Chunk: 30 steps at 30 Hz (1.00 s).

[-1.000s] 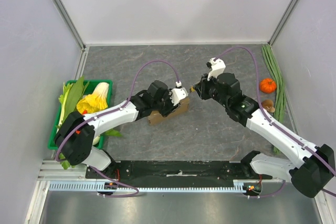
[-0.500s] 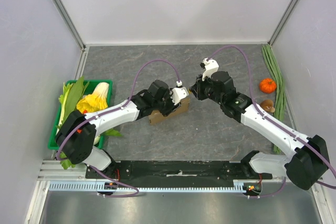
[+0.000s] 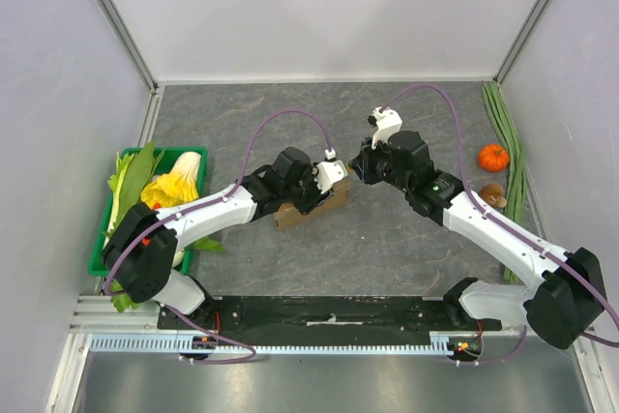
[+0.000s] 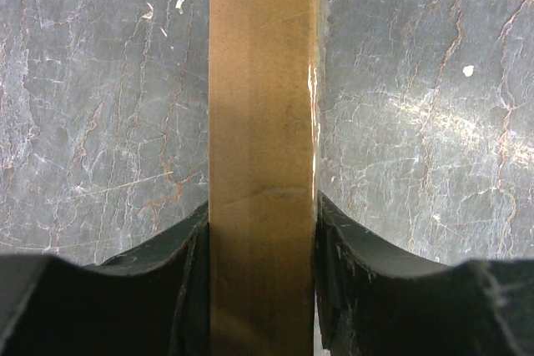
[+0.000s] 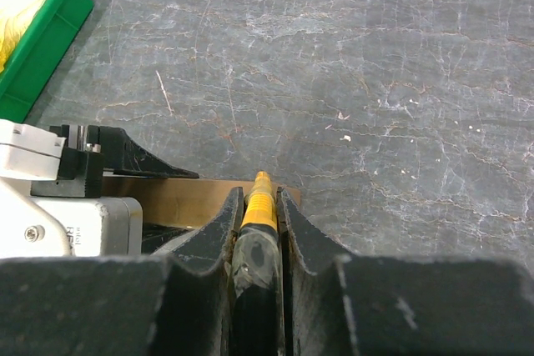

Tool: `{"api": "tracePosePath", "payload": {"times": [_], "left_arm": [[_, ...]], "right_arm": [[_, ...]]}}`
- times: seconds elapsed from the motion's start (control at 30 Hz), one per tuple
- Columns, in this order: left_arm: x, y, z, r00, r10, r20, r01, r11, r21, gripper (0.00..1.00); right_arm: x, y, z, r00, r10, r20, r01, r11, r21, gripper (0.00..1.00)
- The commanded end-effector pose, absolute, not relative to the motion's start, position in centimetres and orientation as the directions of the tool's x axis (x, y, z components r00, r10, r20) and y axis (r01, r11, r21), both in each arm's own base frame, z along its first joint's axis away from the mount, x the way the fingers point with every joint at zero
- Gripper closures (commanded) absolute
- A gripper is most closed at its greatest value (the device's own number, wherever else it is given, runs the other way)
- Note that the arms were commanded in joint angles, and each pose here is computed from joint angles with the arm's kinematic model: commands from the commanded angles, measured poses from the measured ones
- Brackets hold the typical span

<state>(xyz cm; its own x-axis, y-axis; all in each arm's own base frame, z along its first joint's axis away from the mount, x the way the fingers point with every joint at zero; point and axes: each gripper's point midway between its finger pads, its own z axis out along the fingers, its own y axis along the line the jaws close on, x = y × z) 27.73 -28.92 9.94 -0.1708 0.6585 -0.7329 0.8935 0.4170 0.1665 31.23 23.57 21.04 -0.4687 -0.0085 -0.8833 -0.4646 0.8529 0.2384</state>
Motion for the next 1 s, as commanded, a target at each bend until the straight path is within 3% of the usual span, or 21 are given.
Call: {"api": "tracePosePath", "payload": {"times": [0.0,0.97], "left_arm": [[27.4,-28.3,8.1,-0.214,0.684,-0.697,0.89,0.431,0.149,0.5],[27.2,-28.0,7.3,-0.227,0.695,-0.682,0.891,0.431,0.143,0.5]], "right_arm": [[32.3,23.8,23.7,-0.404,0.014,-0.915,-0.476,0.851,0.223,1.0],[32.4,23.2,21.7,-0.42,-0.015,-0.908,-0.452,0.871,0.195,1.0]]}}
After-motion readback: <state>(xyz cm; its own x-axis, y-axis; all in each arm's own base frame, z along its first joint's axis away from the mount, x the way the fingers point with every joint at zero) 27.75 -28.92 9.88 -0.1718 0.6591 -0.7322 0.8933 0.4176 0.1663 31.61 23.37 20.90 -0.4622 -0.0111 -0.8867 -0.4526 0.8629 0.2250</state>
